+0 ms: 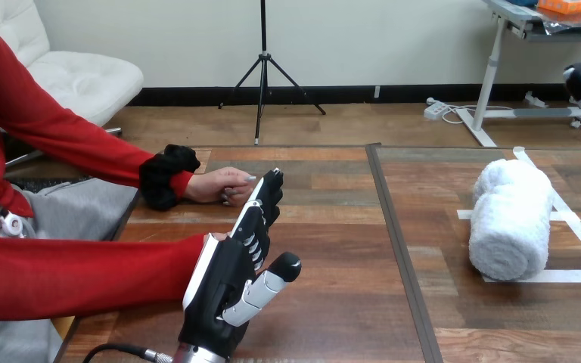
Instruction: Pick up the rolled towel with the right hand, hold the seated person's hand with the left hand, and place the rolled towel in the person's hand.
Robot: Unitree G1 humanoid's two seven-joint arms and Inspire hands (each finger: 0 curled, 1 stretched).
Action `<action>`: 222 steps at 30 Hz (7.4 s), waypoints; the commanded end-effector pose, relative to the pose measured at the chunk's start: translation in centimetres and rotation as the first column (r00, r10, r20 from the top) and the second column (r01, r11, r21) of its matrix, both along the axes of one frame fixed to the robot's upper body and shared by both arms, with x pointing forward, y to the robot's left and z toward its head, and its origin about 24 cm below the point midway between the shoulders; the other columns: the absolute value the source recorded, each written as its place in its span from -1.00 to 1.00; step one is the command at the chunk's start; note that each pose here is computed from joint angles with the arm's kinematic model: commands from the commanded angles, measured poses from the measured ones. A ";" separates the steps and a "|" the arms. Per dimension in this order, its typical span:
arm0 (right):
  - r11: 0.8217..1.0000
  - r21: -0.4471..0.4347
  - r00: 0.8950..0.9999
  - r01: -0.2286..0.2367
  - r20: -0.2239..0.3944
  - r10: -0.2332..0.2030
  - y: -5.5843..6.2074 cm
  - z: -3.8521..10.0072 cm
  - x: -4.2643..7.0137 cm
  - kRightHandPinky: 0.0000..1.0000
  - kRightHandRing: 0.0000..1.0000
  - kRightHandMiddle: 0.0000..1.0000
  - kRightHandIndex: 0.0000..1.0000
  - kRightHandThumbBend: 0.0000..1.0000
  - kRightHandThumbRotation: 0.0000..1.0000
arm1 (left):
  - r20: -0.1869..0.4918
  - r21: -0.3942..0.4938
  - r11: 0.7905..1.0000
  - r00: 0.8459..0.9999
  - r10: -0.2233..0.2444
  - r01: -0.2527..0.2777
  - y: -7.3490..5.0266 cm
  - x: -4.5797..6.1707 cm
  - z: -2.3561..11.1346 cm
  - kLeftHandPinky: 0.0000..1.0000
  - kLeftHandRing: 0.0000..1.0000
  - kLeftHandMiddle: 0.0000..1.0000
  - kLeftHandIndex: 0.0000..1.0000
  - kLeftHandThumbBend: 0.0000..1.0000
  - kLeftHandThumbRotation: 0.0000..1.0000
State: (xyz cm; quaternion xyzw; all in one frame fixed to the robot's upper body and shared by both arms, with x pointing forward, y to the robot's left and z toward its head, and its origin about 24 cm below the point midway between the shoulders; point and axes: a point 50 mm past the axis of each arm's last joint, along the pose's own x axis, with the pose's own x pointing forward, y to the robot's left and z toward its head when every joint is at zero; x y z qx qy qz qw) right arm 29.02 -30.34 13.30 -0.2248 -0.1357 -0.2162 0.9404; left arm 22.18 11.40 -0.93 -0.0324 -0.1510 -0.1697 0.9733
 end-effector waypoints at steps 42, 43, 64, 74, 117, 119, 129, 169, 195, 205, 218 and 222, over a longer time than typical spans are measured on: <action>0.994 0.040 0.855 0.098 -0.514 -0.064 -2.8 2.1 8.4 0.42 0.71 0.74 0.29 1.00 0.48 | 0.084 -0.023 1.000 0.996 -0.019 0.021 -0.9 1.1 1.6 0.98 0.98 0.99 0.93 1.00 0.54; 0.994 0.043 0.853 0.099 -0.518 -0.062 -2.8 2.1 8.4 0.46 0.75 0.77 0.31 1.00 0.47 | 0.083 -0.024 0.999 0.996 -0.019 0.021 -0.9 1.1 1.6 0.98 0.98 0.99 0.93 1.00 0.54; 0.992 0.025 0.770 0.123 -0.633 -0.080 -2.1 1.6 8.9 0.82 1.00 1.00 0.88 0.99 0.61 | 0.085 -0.023 1.000 0.996 -0.007 0.009 -0.7 0.5 1.4 1.00 0.97 0.99 0.95 1.00 0.54; 0.990 -0.111 0.693 0.091 -0.707 -0.143 -1.7 1.2 8.9 0.48 0.96 1.00 0.95 1.00 0.78 | 0.087 -0.024 1.000 0.996 -0.003 0.005 -0.6 0.1 1.3 1.00 0.96 0.99 0.94 1.00 0.56; 0.917 -0.374 0.529 -0.136 -0.811 -0.252 0.9 -2.5 8.9 0.33 0.91 0.98 0.97 0.99 1.00 | 0.104 -0.057 0.998 0.994 0.022 -0.016 -0.4 -1.7 1.6 0.94 0.92 0.94 0.90 1.00 0.56; 0.915 -0.378 0.527 -0.138 -0.811 -0.255 1.0 -2.7 9.0 0.28 0.90 0.97 0.97 1.00 1.00 | 0.104 -0.061 0.998 0.994 0.024 -0.017 -0.4 -1.8 1.6 0.94 0.92 0.94 0.89 1.00 0.56; 0.881 -0.421 0.496 -0.216 -0.824 -0.273 2.0 -3.3 9.1 0.18 0.77 0.90 0.98 0.99 1.00 | 0.102 -0.074 0.997 0.994 0.028 -0.020 -0.4 -2.2 1.7 0.95 0.92 0.93 0.89 1.00 0.54; 0.951 -0.307 0.551 -0.030 -0.799 -0.240 3.7 -8.4 7.3 -0.16 0.40 0.59 0.53 1.00 -0.16 | 0.135 -0.088 0.996 0.991 0.022 -0.010 -0.1 -3.5 2.4 0.89 0.88 0.89 0.86 1.00 0.53; 0.969 -0.246 0.602 -0.017 -0.776 -0.186 4.4 -10.2 6.5 -0.49 -0.32 -0.03 0.32 0.89 -1.00 | 0.118 -0.098 0.995 0.993 0.015 -0.003 0.4 -4.1 2.6 0.96 0.90 0.88 0.85 1.00 0.51; 0.990 -0.142 0.646 0.006 -0.755 -0.112 4.9 -10.4 6.6 -0.53 -0.37 -0.05 0.12 0.85 -1.00 | 0.114 -0.105 0.995 0.993 0.016 -0.004 0.4 -4.0 2.7 0.95 0.89 0.88 0.84 0.98 0.50; 0.998 -0.057 0.693 -0.014 -0.720 -0.031 5.3 -10.4 6.8 -0.36 -0.15 0.17 -0.03 0.74 -1.00 | 0.115 -0.100 0.995 0.993 0.012 0.000 0.2 -3.6 2.8 0.95 0.89 0.86 0.80 1.00 0.49; 1.000 -0.018 0.704 -0.006 -0.710 -0.009 5.4 -10.4 6.8 -0.36 -0.16 0.15 -0.04 0.71 -1.00 | 0.113 -0.102 0.995 0.994 0.009 0.003 0.2 -3.5 2.8 0.95 0.89 0.86 0.79 1.00 0.50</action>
